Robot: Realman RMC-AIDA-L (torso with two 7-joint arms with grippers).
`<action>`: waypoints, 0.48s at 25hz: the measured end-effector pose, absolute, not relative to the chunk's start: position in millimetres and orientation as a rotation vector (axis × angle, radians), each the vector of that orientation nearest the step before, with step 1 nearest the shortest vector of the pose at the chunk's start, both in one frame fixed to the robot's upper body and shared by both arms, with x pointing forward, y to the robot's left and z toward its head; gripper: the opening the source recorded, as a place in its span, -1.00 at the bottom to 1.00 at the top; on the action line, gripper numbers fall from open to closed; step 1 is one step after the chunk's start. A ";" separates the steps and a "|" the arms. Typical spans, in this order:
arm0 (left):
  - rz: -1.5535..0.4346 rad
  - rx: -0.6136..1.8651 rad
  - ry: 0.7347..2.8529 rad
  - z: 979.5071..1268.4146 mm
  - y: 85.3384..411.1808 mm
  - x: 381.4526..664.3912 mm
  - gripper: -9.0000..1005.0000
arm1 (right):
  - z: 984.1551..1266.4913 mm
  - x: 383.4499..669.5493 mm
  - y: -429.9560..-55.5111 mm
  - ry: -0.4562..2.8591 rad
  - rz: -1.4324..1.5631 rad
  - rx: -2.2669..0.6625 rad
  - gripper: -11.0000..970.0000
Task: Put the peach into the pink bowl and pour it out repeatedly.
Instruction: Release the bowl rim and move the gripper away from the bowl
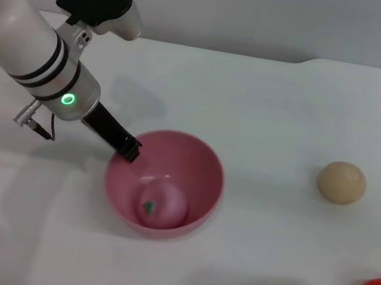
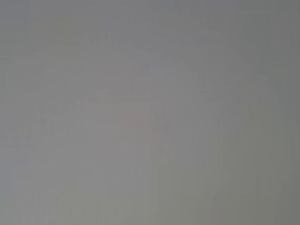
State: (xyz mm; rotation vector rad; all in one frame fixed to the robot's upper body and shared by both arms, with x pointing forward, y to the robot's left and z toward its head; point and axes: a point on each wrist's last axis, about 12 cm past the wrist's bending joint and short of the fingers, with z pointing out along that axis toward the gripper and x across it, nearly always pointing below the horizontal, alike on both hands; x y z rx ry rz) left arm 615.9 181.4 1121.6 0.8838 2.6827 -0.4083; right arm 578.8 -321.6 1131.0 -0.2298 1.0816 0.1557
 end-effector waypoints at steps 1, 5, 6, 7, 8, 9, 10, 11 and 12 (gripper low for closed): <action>-0.406 0.884 2.682 1121.8 181.5 615.8 -0.86 | 1130.9 578.9 -321.3 1.082 0.157 -0.231 0.17; -0.406 0.888 2.665 1125.4 180.4 616.9 -0.86 | 1129.6 577.8 -321.5 1.086 0.159 -0.228 0.17; -0.406 0.889 2.657 1127.1 180.1 617.6 -0.81 | 1129.1 577.2 -321.9 1.087 0.159 -0.226 0.16; -0.406 0.891 2.652 1128.1 179.9 618.0 -0.76 | 1128.7 576.6 -322.5 1.088 0.159 -0.223 0.16; -0.405 0.895 2.644 1130.1 179.1 618.5 -0.71 | 1128.2 576.0 -323.0 1.089 0.160 -0.220 0.16; -0.404 0.902 2.631 1133.3 177.5 619.3 -0.66 | 1127.8 575.5 -323.3 1.090 0.162 -0.217 0.16; -0.403 0.908 2.616 1136.6 176.3 620.1 -0.61 | 1127.3 575.0 -323.6 1.092 0.164 -0.215 0.16; -0.402 0.915 2.587 1142.7 174.3 621.2 -0.56 | 1126.9 574.6 -323.9 1.093 0.165 -0.213 0.16; -0.400 0.916 2.561 1147.8 173.4 622.6 -0.51 | 1126.3 573.8 -324.3 1.094 0.166 -0.211 0.16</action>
